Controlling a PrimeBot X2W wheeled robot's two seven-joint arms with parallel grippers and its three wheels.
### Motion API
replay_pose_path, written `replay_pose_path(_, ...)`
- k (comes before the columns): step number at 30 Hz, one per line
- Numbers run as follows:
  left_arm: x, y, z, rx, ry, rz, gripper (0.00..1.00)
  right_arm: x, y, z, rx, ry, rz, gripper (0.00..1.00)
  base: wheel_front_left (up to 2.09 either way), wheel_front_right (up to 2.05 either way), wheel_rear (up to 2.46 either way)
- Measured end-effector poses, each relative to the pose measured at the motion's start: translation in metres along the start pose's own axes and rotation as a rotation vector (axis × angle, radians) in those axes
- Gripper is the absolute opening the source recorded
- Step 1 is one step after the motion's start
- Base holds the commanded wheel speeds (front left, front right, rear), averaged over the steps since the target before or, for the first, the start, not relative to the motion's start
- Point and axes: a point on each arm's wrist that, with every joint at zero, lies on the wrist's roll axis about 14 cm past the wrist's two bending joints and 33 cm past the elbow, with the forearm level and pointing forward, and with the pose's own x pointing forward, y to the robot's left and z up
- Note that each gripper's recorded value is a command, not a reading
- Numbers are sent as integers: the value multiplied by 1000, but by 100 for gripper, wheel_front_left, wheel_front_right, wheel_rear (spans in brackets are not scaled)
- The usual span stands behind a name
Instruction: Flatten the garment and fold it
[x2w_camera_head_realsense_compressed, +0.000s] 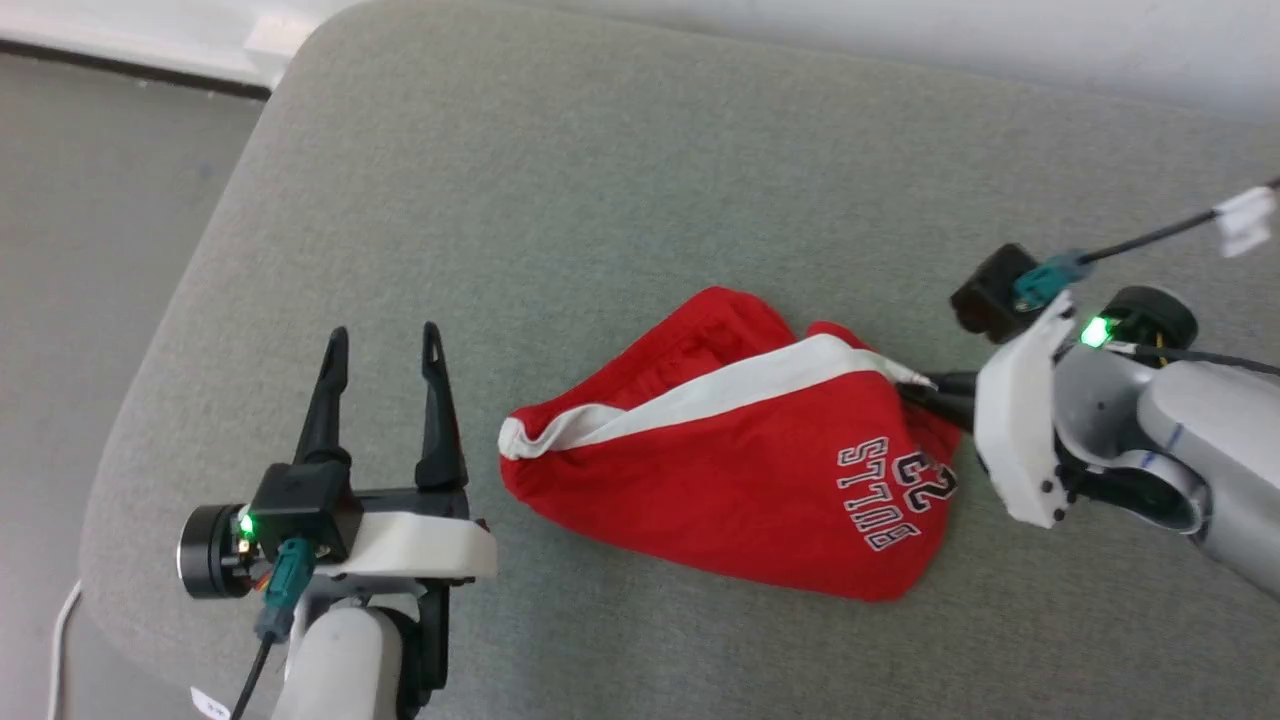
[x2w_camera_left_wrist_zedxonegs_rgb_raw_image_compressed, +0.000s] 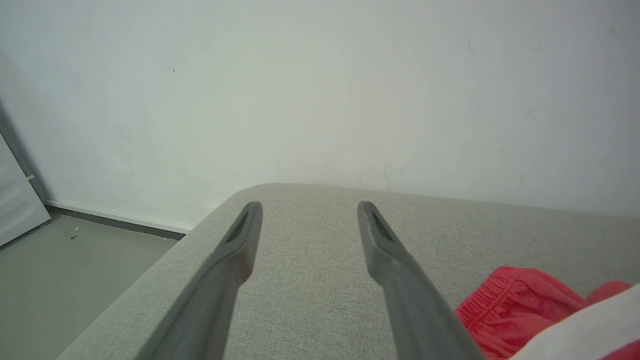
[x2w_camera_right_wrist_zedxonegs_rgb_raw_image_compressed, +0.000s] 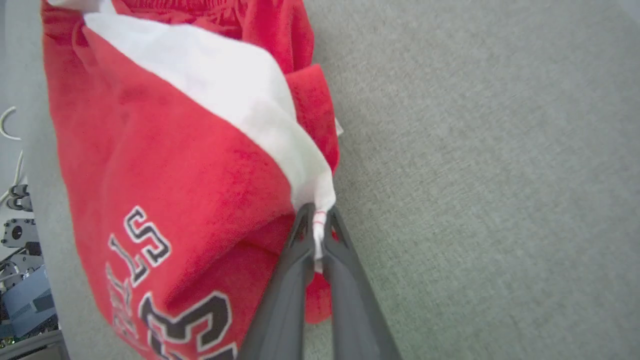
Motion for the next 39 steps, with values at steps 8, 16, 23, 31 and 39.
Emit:
replay_pose_path(8,-5,-9,5,-7,-18,-37,100,-87,-32,46,-55,-350,-156,0,0,0,0)
replay_pose_path(16,0,-40,12,-30,-48,-130,100,-184,-78,55,-227,-466,-448,0,0,0,0)
replay_pose_path(23,-4,-61,19,-55,-65,-196,100,-195,-67,-47,-102,-289,-507,0,0,0,0)
replay_pose_path(31,-10,-68,25,-67,-79,-222,100,-186,-19,-207,174,-23,-512,0,0,0,0)
replay_pose_path(39,-17,-70,25,-63,-78,-235,100,-192,-18,-190,273,-243,-599,100,0,0,0)
